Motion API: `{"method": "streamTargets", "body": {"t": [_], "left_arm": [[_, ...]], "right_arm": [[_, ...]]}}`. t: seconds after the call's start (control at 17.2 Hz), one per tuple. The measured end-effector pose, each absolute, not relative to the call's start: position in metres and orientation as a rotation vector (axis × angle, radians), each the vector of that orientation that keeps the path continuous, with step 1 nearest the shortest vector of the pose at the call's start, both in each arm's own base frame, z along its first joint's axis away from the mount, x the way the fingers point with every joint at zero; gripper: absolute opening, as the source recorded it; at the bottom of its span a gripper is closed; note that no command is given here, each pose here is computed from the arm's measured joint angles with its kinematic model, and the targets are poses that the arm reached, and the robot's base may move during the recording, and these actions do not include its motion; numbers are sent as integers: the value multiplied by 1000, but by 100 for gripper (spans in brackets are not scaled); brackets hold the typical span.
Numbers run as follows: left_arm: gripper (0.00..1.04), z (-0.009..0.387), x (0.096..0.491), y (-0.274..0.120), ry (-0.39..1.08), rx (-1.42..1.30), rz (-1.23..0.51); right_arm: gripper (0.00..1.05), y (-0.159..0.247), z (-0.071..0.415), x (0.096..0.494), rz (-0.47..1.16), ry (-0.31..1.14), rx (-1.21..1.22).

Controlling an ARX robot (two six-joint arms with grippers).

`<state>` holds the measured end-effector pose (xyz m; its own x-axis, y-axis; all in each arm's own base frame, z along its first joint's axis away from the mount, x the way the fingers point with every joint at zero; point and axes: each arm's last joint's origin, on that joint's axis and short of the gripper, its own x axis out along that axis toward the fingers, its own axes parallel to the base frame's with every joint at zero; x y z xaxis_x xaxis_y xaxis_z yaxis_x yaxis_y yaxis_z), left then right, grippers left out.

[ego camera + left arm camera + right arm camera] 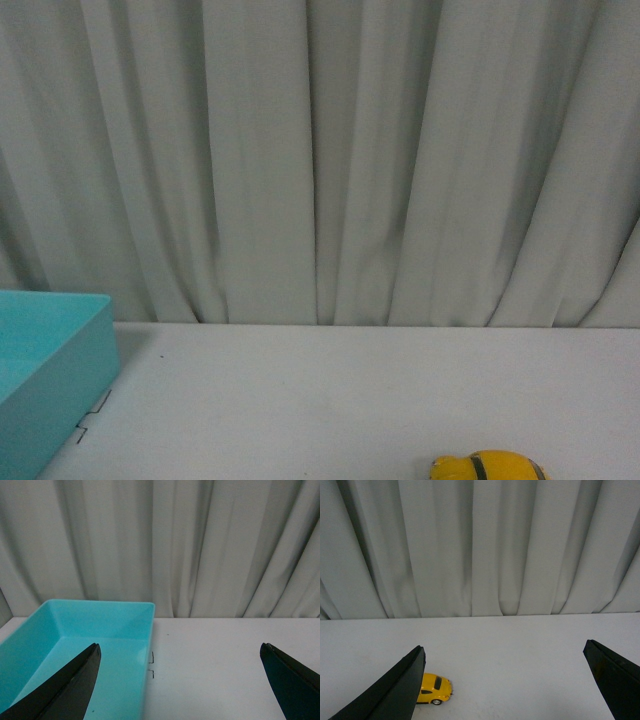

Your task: Wind up and store yellow beetle toy

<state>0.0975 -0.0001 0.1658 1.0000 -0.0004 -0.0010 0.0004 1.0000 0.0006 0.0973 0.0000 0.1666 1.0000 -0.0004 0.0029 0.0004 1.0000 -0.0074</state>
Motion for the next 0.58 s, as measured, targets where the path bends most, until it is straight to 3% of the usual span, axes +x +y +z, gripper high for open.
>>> {"method": "streamTargets", "body": {"t": [0.41, 0.52, 0.58], "left_arm": [[98, 166, 98, 0, 1, 1, 0], [98, 166, 98, 0, 1, 1, 2], [98, 166, 98, 0, 1, 1, -2]], "right_arm": [[98, 0, 167, 97, 0, -2, -7], [98, 2, 161, 99, -129, 159, 93], [98, -2, 161, 100, -165, 155, 134]]}}
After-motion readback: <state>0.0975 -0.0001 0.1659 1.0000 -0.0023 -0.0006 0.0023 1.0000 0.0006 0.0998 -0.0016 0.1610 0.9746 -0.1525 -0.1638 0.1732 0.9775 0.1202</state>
